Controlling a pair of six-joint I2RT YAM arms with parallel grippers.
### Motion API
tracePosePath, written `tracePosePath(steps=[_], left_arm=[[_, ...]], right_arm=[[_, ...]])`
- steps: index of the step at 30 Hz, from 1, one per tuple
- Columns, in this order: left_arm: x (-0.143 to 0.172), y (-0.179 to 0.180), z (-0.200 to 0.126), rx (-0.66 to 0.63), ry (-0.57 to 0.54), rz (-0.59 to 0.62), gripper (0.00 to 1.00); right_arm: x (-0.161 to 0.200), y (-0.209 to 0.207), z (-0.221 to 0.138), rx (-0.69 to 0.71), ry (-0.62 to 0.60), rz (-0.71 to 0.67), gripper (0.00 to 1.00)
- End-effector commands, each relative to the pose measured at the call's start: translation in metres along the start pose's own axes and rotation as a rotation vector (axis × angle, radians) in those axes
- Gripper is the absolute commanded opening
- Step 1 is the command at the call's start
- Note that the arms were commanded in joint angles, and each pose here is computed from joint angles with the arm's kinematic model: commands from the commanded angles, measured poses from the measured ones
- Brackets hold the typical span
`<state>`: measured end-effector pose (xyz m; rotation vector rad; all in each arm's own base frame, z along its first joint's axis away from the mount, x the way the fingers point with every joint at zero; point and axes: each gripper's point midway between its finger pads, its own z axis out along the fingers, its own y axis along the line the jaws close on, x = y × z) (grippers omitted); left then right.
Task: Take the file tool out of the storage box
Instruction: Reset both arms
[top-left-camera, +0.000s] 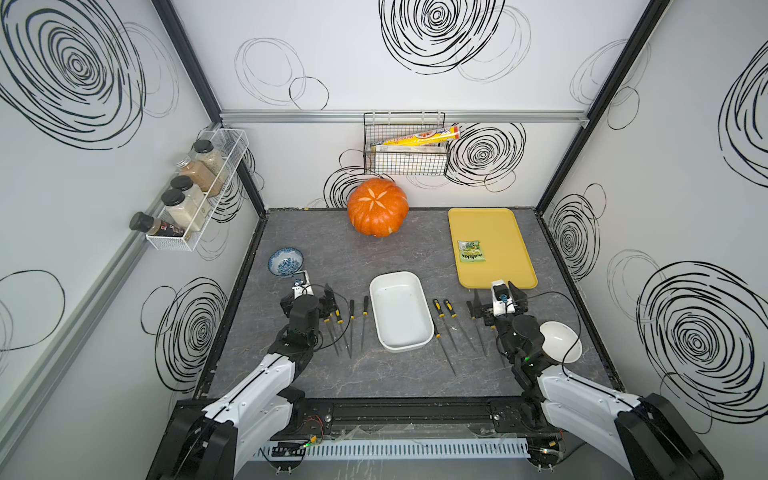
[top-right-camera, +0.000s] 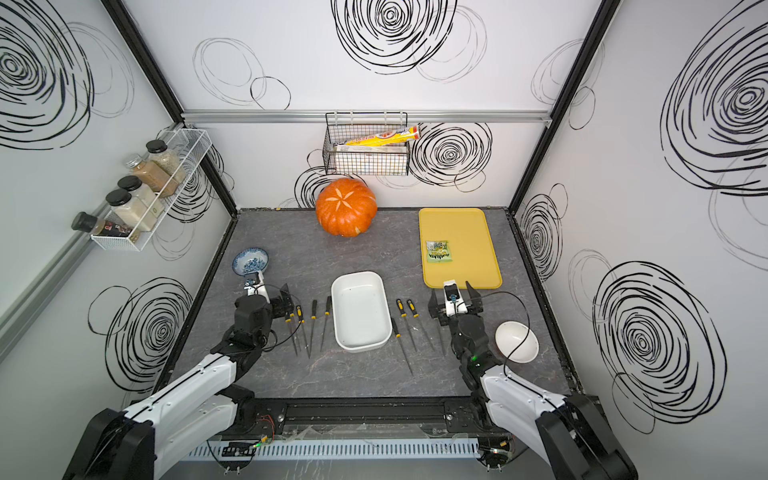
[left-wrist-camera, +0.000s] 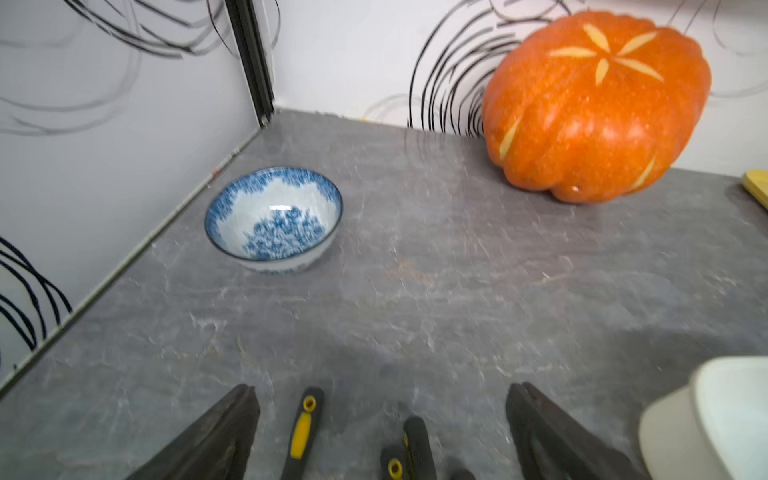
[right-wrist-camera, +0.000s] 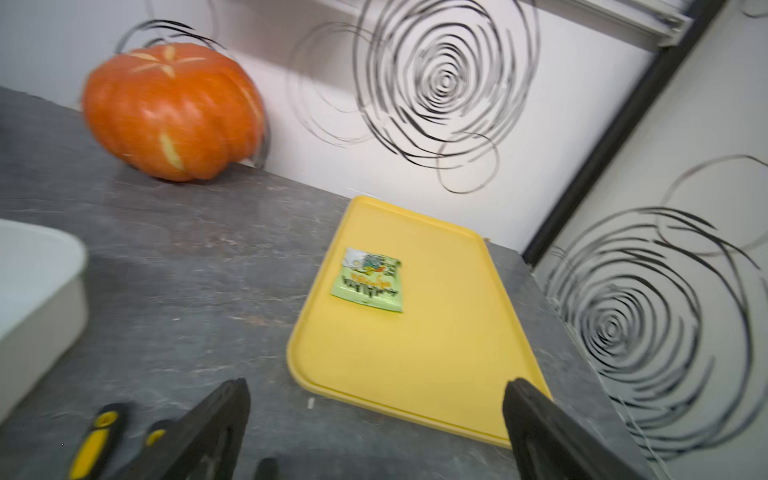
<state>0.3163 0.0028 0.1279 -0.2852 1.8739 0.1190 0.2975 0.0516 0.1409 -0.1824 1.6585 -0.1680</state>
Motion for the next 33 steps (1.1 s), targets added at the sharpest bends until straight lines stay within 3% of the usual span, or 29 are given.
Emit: tracePosePath(steps=[1,4,7,10,12,14,16,20,22,33], left_arm=[[-0.047,0.016,0.007,-0.018,-0.251,-0.059,0.99],[-0.035,0.020,0.032,-0.004,-0.231,-0.076,1.00],[-0.036,0.006,0.055,0.030,-0.179,0.010,0.99],[-0.030,0.010,0.056,0.048,-0.245,0.001,0.99],[-0.026,0.011,0.058,0.070,-0.233,-0.012,0.99],[-0.022,0.011,0.061,0.074,-0.206,-0.009,0.99],[-0.030,0.010,0.057,0.078,-0.254,-0.007,0.99],[-0.025,0.011,0.059,0.067,-0.232,0.004,0.99],[-0.025,0.009,0.059,0.066,-0.225,0.007,0.99],[-0.025,0.010,0.059,0.065,-0.230,0.006,0.99]], right_arm=[[-0.014,-0.033,0.006,0.106,-0.105,0.109,1.00],[-0.015,-0.044,0.014,0.149,-0.120,0.120,1.00],[-0.009,-0.057,0.025,0.187,-0.104,0.166,1.00],[0.008,-0.064,0.032,0.196,-0.090,0.207,1.00],[0.001,-0.064,0.035,0.199,-0.134,0.192,1.00],[0.019,-0.063,0.051,0.202,0.009,0.212,1.00],[0.017,-0.072,0.057,0.257,-0.022,0.215,1.00],[0.024,-0.078,0.055,0.292,0.026,0.244,1.00],[0.019,-0.081,0.054,0.311,-0.019,0.236,1.00],[0.019,-0.072,0.060,0.238,-0.004,0.231,1.00]])
